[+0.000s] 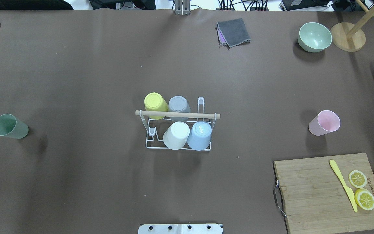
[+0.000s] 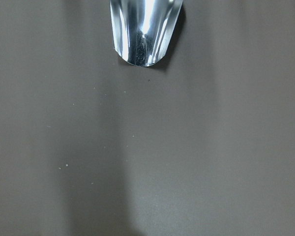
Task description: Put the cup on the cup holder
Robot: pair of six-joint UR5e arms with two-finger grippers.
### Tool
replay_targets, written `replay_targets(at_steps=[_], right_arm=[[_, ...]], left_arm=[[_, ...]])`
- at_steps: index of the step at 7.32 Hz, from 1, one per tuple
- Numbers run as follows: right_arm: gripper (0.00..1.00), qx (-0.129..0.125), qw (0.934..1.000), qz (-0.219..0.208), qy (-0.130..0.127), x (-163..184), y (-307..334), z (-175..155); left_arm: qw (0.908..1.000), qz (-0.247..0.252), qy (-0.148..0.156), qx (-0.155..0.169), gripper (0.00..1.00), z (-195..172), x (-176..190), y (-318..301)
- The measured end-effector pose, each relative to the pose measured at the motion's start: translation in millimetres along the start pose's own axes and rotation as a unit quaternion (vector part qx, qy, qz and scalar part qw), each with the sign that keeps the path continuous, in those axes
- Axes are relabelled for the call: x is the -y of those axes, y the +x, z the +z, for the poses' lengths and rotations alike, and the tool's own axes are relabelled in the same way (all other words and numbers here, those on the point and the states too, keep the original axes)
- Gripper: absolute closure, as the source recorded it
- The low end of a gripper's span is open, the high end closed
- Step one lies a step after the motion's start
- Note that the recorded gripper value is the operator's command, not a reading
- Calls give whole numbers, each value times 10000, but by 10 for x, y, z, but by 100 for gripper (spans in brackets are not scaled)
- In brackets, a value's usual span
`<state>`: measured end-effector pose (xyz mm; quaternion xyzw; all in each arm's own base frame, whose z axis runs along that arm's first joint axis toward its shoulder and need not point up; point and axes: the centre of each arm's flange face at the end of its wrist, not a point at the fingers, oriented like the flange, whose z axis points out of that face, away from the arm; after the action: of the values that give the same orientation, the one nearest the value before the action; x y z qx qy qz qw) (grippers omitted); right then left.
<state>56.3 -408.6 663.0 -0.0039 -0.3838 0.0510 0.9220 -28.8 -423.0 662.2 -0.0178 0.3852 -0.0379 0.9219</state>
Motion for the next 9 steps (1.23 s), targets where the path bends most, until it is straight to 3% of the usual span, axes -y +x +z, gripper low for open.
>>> replay_targets(at_steps=[9], right_arm=[[1, 7, 10000, -29, 64, 138, -111, -76]], left_arm=[[9998, 178, 98, -8, 3, -98, -72, 55]])
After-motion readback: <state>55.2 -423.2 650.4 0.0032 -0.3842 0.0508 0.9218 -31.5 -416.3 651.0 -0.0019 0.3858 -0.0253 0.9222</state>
